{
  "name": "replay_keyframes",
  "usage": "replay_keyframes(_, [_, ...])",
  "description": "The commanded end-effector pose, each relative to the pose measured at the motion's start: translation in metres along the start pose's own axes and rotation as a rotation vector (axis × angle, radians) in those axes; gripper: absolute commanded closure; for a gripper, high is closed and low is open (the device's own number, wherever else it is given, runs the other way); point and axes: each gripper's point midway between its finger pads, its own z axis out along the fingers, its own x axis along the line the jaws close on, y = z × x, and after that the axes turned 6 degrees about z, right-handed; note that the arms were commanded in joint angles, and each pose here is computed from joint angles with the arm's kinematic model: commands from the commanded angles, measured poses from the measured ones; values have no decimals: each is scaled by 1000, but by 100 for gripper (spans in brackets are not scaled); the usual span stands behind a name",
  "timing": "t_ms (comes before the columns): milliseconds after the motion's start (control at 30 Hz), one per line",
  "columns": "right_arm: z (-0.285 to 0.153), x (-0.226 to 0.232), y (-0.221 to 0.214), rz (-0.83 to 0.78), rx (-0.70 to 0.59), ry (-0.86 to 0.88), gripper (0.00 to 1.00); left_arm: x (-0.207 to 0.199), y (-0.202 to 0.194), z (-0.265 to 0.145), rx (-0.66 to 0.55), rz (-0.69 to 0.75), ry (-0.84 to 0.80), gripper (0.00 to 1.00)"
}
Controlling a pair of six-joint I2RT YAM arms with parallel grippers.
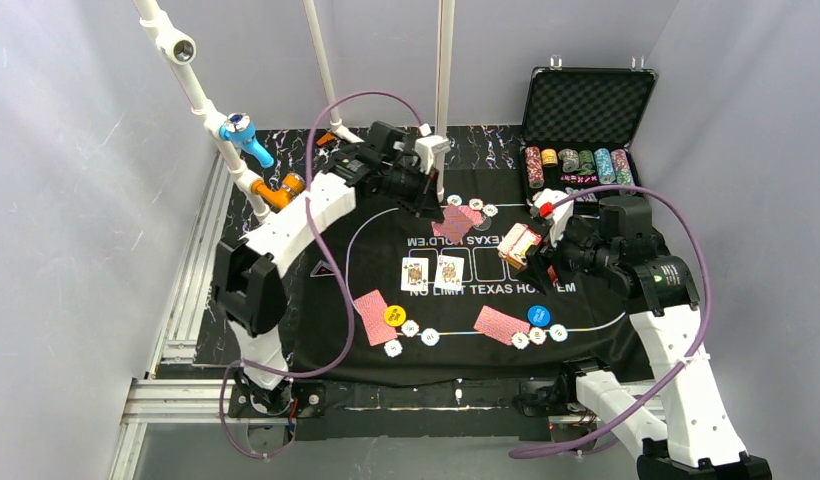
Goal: Distribute texas hold em gaming equipment
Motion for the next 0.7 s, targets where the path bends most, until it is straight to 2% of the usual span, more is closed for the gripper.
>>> replay_keyframes(0, [-19,8,25,-45,-72,-12,99,17,-11,32,90,145,76,100])
replay_keyframes(300, [-34,18,21,-60,-52,-9,99,38,-24,87,253,478,282,100])
replay_keyframes(667, [-38,28,18,-66,-45,31,99,64,-20,130,336,749,455,100])
